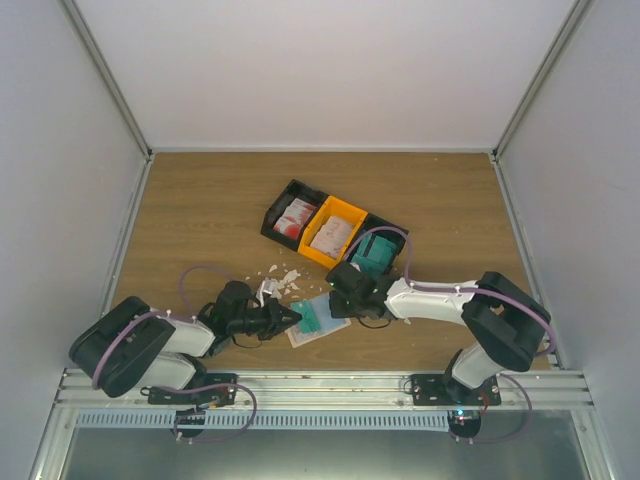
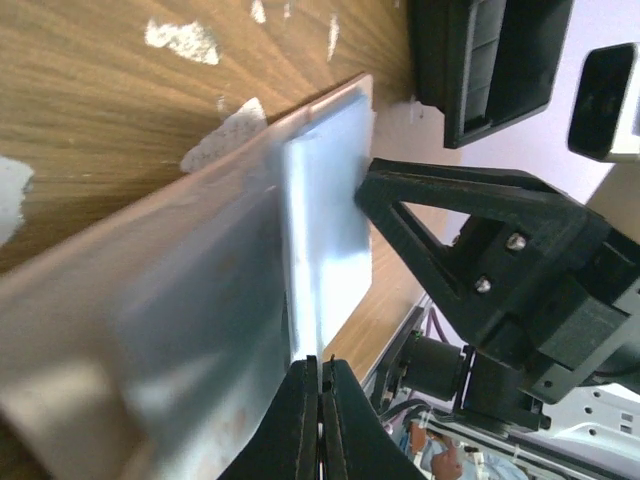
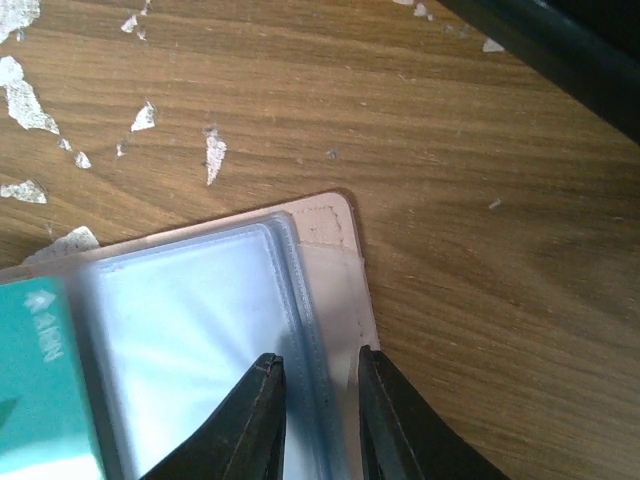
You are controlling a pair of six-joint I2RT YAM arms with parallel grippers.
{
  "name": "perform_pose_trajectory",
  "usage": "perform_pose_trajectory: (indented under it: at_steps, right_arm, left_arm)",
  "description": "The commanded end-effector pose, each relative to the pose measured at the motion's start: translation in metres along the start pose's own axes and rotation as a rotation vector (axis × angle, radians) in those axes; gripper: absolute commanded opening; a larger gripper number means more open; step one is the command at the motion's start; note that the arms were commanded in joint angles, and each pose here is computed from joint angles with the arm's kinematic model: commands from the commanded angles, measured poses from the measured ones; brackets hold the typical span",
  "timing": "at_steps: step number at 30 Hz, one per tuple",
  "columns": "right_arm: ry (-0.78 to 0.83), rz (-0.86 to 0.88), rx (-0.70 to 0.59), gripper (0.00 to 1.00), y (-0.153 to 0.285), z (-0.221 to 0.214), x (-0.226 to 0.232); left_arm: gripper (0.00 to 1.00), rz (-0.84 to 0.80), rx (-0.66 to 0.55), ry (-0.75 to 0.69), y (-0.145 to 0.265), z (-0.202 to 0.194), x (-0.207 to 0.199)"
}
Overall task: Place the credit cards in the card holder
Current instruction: Insert the credit card into the card holder.
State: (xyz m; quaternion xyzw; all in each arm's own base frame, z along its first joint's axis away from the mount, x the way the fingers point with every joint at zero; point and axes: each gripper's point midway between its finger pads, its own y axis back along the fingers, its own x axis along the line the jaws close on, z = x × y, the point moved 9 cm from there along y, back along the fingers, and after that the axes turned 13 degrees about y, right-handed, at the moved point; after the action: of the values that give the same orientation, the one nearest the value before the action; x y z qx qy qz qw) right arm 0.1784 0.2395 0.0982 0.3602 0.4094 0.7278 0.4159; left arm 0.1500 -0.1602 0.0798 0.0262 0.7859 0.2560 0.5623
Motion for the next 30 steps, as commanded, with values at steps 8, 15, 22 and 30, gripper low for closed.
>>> perform_pose_trajectory:
  at_steps: [8,15,22,30]
  right_arm:
    - [-0.005,-0.044,0.194,0.21,-0.024,-0.042,-0.013]
    - [-0.004,-0.043,0.192,0.21,-0.026,-0.041,-0.013]
    - [-0.006,-0.026,0.207,0.21,-0.026,-0.043,-0.011]
    - [-0.010,-0.005,0.217,0.20,-0.028,-0.046,-0.011]
  left_arm:
    - [0.00,-0.055,-0.073,-0.087,0.008,-0.002,-0.009]
    - [0.00,-0.029,-0.072,-0.091,0.004,-0.001,-0.002]
    - [0.00,-0.036,-0.024,-0.076,-0.006,0.001,0.001]
    - [0.00,-0.036,0.015,-0.041,-0.015,-0.001,0.007]
